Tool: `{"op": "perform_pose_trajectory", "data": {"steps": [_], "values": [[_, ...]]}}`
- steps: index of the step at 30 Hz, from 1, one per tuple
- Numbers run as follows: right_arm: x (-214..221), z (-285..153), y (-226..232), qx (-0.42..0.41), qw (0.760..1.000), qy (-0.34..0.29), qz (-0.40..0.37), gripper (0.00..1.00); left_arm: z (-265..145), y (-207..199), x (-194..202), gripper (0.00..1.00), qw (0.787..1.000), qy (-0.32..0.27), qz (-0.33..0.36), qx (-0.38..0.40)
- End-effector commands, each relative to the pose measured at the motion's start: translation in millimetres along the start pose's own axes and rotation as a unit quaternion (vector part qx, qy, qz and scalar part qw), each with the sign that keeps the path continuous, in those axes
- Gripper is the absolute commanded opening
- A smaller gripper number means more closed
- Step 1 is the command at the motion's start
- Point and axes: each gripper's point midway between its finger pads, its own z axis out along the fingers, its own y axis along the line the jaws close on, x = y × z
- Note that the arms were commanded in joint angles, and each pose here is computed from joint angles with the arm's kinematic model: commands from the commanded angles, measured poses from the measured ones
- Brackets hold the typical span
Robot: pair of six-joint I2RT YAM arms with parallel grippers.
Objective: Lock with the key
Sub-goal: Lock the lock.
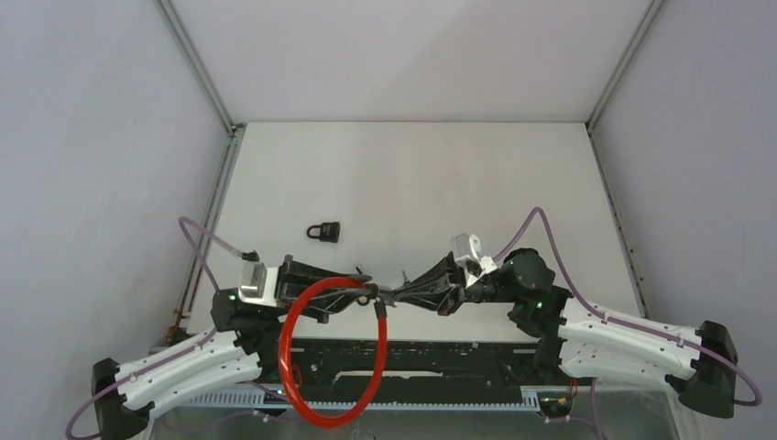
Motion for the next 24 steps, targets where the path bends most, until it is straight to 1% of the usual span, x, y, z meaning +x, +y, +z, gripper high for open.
{"op": "perform_pose_trajectory", "data": {"steps": [1,10,16,17,20,23,24], "values": [[7,-4,-18,0.042,0.999,-0.001,-0.016,0.00,4,-14,-15,0.00,0.999,-0.014,0.002,0.030],[31,-10,-23,0.057,0.998,0.030,-0.006,0.00,0,-14,-23,0.00,0.999,-0.031,0.006,0.020],[22,-10,-28,0.072,0.997,0.012,-0.011,0.00,-3,-3,-18,0.00,1.000,-0.024,-0.002,-0.013],[18,-10,-28,0.075,0.997,0.005,-0.014,0.04,-3,0,-16,0.00,1.000,-0.021,-0.002,-0.022],[2,-12,-28,0.083,0.996,-0.020,-0.026,0.25,-6,11,-12,0.00,0.999,-0.017,-0.005,-0.051],[-11,-15,-26,0.084,0.995,-0.038,-0.047,0.40,-12,27,-11,0.00,0.994,-0.022,-0.012,-0.102],[-13,-16,-26,0.086,0.994,-0.040,-0.053,0.43,-15,33,-11,0.00,0.992,-0.027,-0.016,-0.121]]}}
